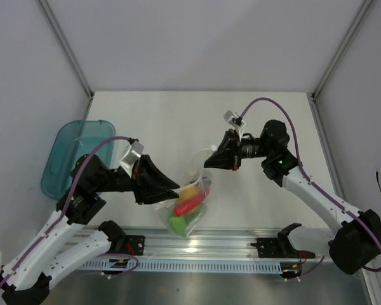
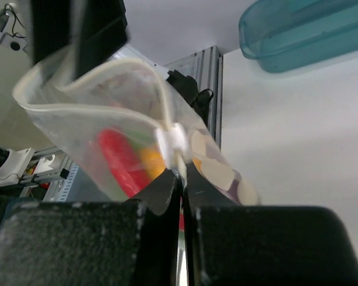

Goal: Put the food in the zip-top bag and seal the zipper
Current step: Adjust the zipper food storage bag at the center of the board.

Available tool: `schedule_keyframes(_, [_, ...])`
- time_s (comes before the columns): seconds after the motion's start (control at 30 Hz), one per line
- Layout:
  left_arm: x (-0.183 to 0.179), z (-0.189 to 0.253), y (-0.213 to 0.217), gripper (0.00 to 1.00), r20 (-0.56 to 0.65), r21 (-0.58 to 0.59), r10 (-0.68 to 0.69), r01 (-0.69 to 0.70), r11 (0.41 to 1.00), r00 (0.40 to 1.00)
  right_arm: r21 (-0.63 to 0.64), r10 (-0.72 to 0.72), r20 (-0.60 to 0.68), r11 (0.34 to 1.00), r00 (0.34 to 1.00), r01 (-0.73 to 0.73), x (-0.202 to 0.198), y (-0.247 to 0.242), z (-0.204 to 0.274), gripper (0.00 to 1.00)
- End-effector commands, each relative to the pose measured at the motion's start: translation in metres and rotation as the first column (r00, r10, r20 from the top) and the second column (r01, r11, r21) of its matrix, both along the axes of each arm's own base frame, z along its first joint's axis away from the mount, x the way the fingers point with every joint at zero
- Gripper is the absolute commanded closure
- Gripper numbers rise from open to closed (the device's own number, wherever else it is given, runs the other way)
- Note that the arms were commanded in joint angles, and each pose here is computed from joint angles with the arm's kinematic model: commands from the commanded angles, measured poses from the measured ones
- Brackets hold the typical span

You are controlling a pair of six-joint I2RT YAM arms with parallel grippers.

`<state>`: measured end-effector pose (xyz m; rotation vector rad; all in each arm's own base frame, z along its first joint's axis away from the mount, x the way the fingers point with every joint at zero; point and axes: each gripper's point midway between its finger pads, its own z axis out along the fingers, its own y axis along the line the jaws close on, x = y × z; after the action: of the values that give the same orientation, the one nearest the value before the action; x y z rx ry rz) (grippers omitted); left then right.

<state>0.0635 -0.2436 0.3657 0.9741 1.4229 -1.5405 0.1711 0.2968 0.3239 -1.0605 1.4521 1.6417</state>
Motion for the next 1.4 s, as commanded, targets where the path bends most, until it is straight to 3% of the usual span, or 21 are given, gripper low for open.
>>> schedule_keyframes(0.0, [0.035, -0.016, 0.006, 0.44, -0.021, 0.064, 0.208, -0.206, 0.976, 0.978, -0.019, -0.047, 0.028, 0.999, 0.998, 0.048, 0.001, -0.009, 0.002, 1.00])
schedule_keyframes(0.1, [0.059, -0.033, 0.012, 0.22, -0.032, 0.128, 0.344, -0.337, 0.933, 0.939, -0.068, -0.086, 0.005, 0.994, 0.996, 0.086, 0.003, -0.015, -0.008, 1.00])
schedule_keyframes(0.17, [0.073, -0.040, 0.020, 0.01, -0.035, 0.151, 0.438, -0.429, 0.891, 0.898, -0.119, -0.121, -0.033, 0.986, 0.992, 0.116, 0.005, -0.018, -0.019, 1.00])
schedule_keyframes(0.2, [0.085, -0.040, 0.026, 0.00, -0.032, 0.153, 0.507, -0.497, 0.854, 0.861, -0.137, -0.143, -0.027, 0.981, 0.989, 0.138, 0.006, -0.020, -0.022, 1.00])
schedule_keyframes(0.37, [0.082, -0.020, 0.021, 0.00, 0.062, 0.044, 0.467, -0.470, 0.881, 0.882, -0.232, -0.158, -0.086, 0.963, 0.984, 0.135, 0.000, -0.022, -0.039, 1.00])
schedule_keyframes(0.57, [0.072, -0.010, -0.013, 0.01, 0.159, 0.077, 0.349, -0.364, 0.928, 0.923, -0.310, -0.209, -0.097, 0.936, 0.973, 0.170, -0.003, -0.017, -0.043, 1.00])
schedule_keyframes(0.8, [0.070, -0.004, -0.054, 0.01, 0.312, 0.109, 0.296, -0.343, 0.933, 0.903, -0.457, -0.343, -0.031, 0.840, 0.939, 0.292, -0.001, -0.020, -0.056, 1.00])
schedule_keyframes(1.03, [0.088, -0.009, -0.067, 0.01, 0.398, 0.138, 0.289, -0.368, 0.920, 0.871, -0.507, -0.321, -0.029, 0.821, 0.947, 0.263, -0.017, -0.017, -0.064, 1.00])
schedule_keyframes(1.23, [0.087, -0.014, -0.075, 0.12, 0.485, 0.164, 0.185, -0.297, 0.941, 0.855, -0.491, -0.265, -0.022, 0.843, 0.964, 0.220, -0.032, -0.014, -0.056, 1.00])
schedule_keyframes(1.37, [0.081, -0.017, -0.075, 0.38, 0.439, 0.177, 0.082, -0.175, 0.968, 0.895, -0.480, -0.260, -0.013, 0.849, 0.966, 0.222, -0.036, -0.017, -0.050, 1.00])
